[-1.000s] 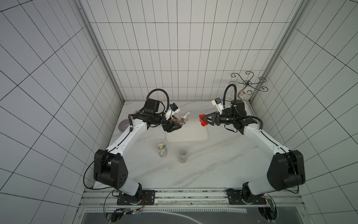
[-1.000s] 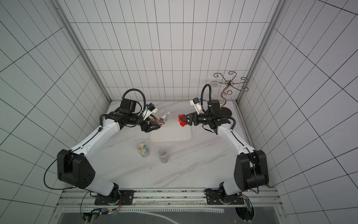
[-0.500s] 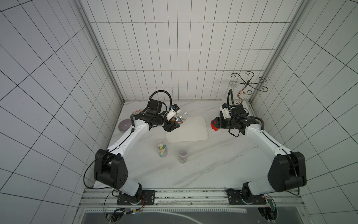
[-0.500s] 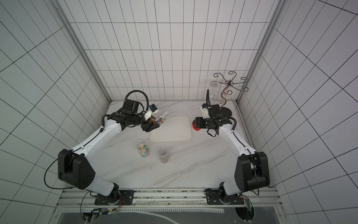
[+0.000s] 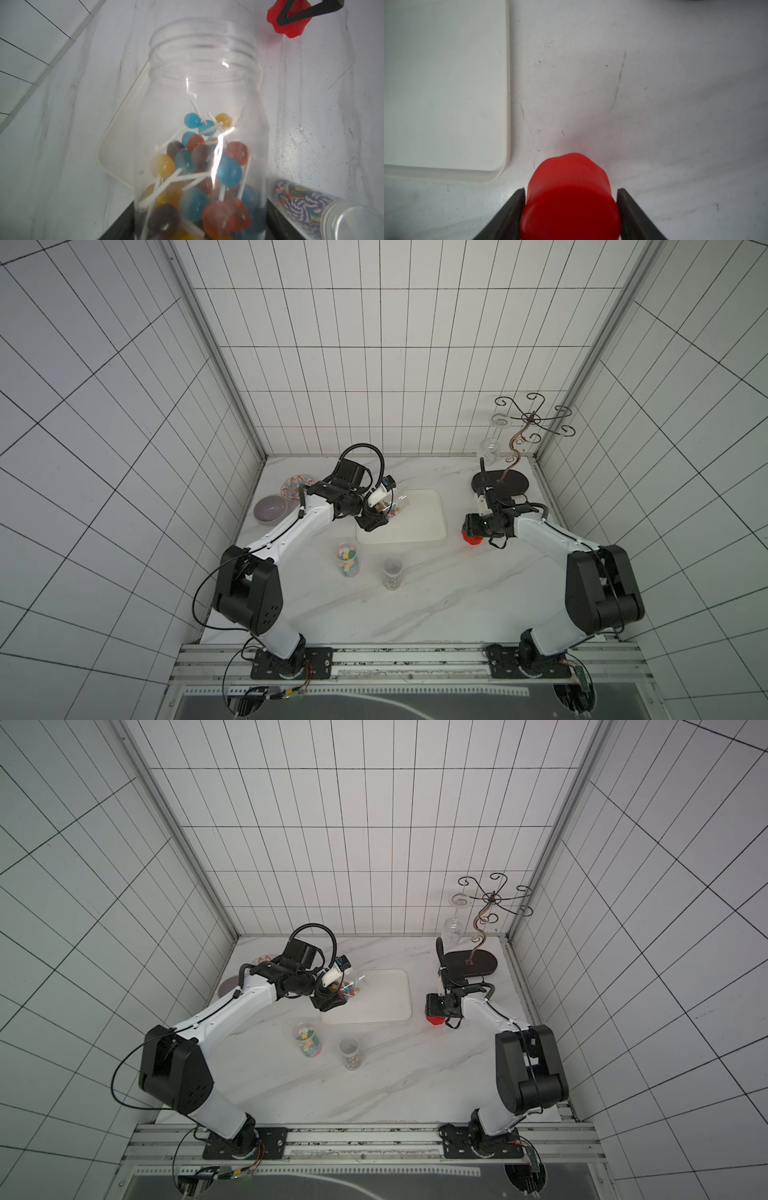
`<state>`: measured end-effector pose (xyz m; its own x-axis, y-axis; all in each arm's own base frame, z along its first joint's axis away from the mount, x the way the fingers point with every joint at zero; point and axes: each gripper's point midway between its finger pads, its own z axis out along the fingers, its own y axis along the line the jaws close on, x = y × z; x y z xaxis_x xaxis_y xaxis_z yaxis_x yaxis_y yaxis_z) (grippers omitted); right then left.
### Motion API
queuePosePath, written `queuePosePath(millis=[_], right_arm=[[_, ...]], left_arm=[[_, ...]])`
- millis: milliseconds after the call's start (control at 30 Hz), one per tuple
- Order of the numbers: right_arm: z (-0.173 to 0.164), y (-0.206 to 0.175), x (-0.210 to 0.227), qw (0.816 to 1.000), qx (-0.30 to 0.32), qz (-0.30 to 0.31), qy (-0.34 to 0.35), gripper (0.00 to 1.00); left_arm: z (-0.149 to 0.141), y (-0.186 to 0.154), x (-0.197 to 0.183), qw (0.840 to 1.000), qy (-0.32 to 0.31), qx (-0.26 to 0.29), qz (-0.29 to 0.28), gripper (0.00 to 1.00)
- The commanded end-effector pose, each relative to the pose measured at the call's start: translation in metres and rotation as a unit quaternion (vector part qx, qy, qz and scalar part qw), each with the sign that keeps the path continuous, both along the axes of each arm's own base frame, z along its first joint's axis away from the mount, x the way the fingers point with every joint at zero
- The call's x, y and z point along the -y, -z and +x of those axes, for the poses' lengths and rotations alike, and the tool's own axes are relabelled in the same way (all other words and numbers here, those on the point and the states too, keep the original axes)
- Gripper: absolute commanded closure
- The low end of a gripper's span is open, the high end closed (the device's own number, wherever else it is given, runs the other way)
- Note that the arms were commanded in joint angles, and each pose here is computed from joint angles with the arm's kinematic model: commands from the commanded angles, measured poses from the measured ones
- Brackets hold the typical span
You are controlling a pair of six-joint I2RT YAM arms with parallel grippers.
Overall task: Pour the candies out of the jar
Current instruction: Place the lid at the center of the board.
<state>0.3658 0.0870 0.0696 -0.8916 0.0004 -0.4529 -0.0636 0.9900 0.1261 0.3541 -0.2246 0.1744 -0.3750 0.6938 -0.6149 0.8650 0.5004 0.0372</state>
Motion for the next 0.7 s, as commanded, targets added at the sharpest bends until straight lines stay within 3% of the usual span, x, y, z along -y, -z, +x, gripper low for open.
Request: queuePosePath(millis=[0,100,267,500,667], right_arm=[[-0.011,0.027,0.015,0.999,-0.027,-0.026,0.021,0.69],[-0.010,0.030,0.017,0.999,-0.023,-0.030,0.026,0.68],[-0.009,0.029,0.019,0.999,-0.019,-0.037,0.030,0.56],[-0.007,0.023,0.021,0.999,-0.011,-0.039,0.036,0.26],[-0.002,0.010,0.023,0.998,0.007,-0.040,0.043,0.13]], left_arm=[[0.009,-0.016,0.007,1.000,0.007,0.028,0.004,0.40],[0.007,-0.011,0.009,1.000,0.011,0.020,0.019,0.39],[0.007,-0.008,0.012,1.000,0.014,0.012,0.025,0.39],[0.005,-0.001,0.015,0.999,0.022,-0.009,0.039,0.40],[0.006,0.005,0.016,0.998,0.023,-0.021,0.050,0.39]])
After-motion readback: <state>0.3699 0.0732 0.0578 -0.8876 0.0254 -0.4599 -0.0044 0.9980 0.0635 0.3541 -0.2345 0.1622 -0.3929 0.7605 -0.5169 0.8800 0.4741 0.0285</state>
